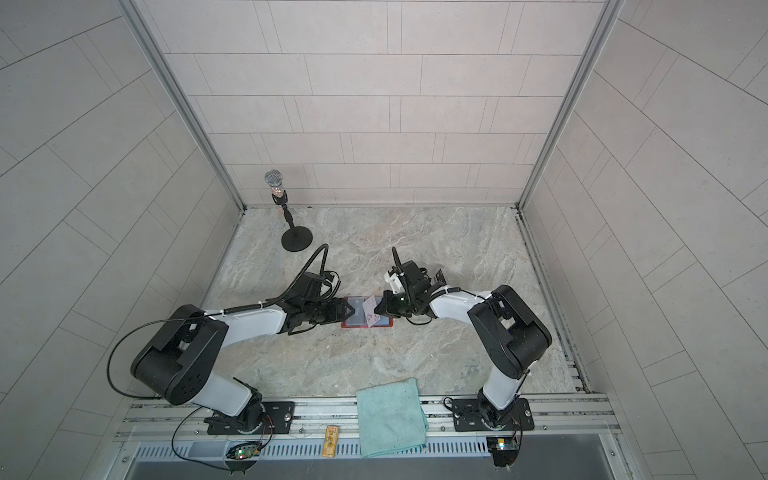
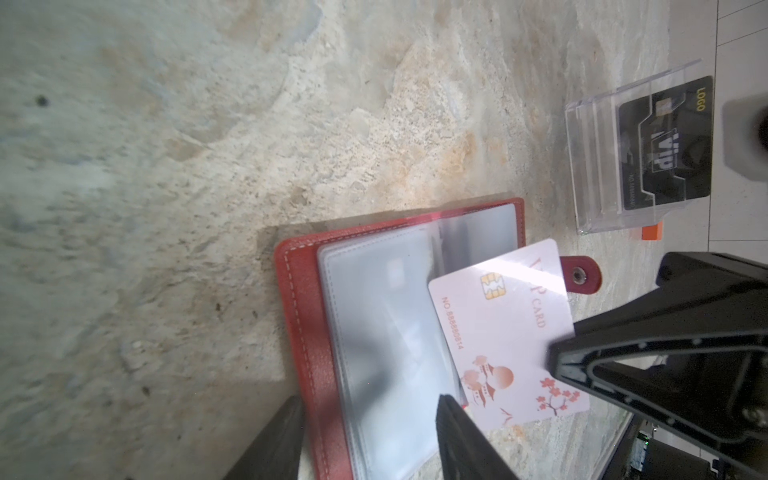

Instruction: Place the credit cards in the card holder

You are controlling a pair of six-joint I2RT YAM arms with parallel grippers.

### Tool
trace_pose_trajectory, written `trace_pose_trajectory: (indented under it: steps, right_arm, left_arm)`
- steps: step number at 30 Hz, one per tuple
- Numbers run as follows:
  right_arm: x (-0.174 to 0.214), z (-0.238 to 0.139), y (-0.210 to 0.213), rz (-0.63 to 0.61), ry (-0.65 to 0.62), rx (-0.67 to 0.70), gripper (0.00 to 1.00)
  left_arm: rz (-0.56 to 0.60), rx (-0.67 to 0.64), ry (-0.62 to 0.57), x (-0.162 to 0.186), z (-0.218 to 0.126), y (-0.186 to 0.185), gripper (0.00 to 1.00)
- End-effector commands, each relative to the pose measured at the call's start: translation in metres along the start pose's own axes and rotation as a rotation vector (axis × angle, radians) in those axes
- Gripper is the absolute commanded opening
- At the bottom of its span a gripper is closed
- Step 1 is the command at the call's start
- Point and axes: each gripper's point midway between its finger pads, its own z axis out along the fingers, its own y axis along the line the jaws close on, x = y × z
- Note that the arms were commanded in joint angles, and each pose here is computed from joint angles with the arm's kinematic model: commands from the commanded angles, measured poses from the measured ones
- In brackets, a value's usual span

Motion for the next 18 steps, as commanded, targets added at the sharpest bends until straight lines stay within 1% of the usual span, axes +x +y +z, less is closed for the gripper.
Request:
trace_pose_trajectory:
  steps: [1,11,18]
  right_arm:
    - [0.0049,-0.0006,-0.0076,0.015,-0.003,0.033,0.00]
    - [0.0040,-0.0078,-0.0063,-0.009,-0.012,0.053,0.00]
    - [0.0055,-0.0072,-0.0070,-0.008,-0.006,0.052,0.00]
  left_arm:
    - [-0.030,-0.053,0.058,0.0184,0.0044,0.0176,0.56]
    - [-0.034,-0.064,0.063,0.0191,0.0063,0.0205,0.52]
    - [-0.036,-0.059,0.065,0.0190,0.0063,0.0194,0.51]
